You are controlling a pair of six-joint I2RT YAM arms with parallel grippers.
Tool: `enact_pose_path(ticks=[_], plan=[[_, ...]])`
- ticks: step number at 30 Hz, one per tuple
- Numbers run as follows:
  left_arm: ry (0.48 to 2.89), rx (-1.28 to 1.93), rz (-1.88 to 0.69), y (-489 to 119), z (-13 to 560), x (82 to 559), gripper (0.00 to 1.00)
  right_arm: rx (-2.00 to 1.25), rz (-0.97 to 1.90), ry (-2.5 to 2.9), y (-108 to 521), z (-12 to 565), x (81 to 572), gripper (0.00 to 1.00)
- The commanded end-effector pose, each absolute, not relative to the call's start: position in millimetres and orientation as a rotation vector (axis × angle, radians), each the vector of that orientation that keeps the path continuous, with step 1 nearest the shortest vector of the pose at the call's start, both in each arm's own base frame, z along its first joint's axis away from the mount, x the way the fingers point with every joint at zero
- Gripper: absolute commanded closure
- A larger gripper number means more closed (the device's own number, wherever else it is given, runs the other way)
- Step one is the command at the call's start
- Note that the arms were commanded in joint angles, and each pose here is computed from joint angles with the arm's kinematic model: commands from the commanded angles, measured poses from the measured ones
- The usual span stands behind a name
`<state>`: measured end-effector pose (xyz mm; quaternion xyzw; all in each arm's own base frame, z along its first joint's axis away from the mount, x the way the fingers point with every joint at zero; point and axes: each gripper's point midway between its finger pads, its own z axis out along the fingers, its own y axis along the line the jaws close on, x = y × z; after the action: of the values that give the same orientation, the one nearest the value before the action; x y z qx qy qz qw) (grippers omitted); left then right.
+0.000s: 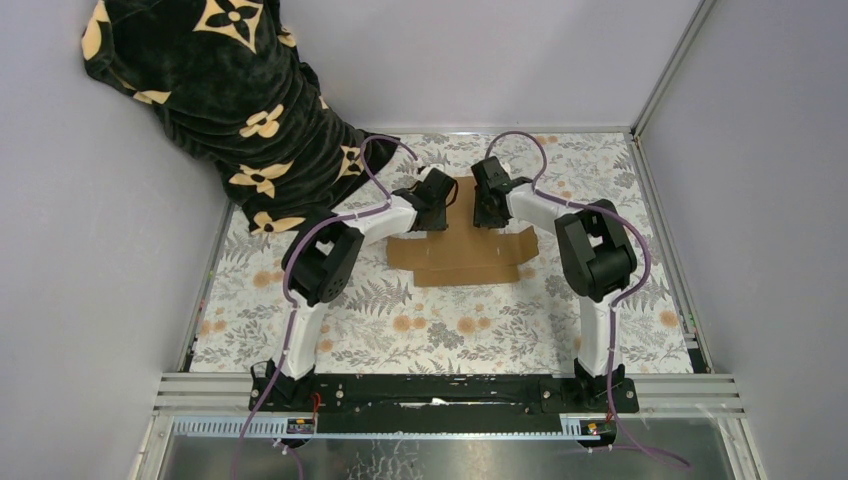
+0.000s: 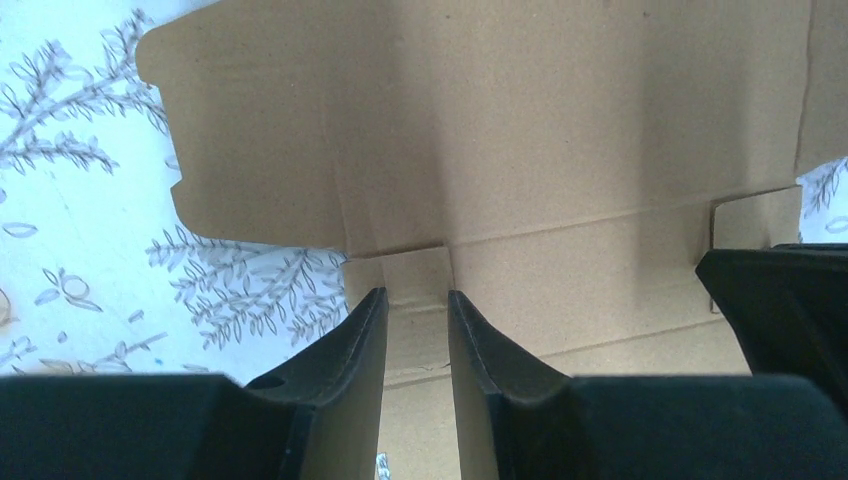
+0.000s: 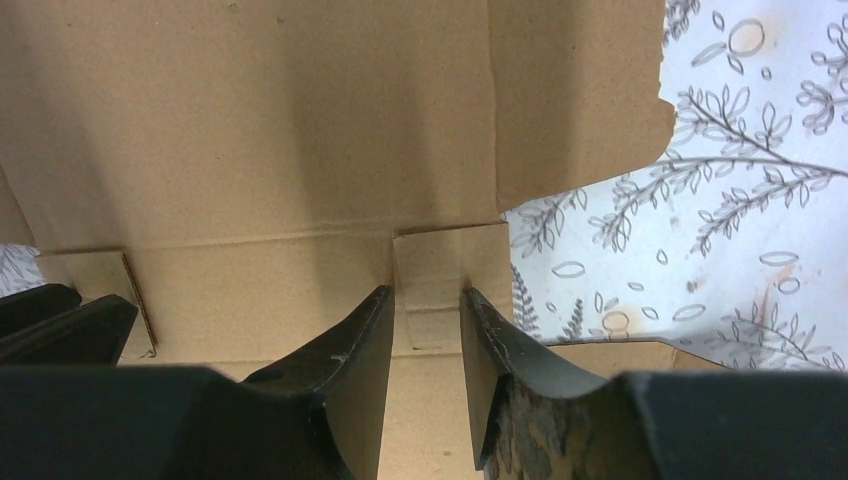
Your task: Fold the paper box
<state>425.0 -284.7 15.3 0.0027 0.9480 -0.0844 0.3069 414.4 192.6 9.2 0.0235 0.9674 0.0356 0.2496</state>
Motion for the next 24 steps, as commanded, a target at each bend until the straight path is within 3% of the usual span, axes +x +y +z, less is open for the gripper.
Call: enact_pose_path(ticks=[1,16,24], plan=[[2.667,0.037,-0.144,-265.5,-39.4,408.1,0.65,0.06,0.146,2.866,204.4,-57.5,371.9,0.61],[2.639,0.04,-0.188,-265.5,-22.8,441.2,0.64,0.033,0.182,2.865,216.1,-53.7,386.5,0.59],[2.535,0.055,-0.262,-263.1,38.9,445.7,0.6,-0.022,0.224,2.765,216.6,-2.1,398.3,0.5]])
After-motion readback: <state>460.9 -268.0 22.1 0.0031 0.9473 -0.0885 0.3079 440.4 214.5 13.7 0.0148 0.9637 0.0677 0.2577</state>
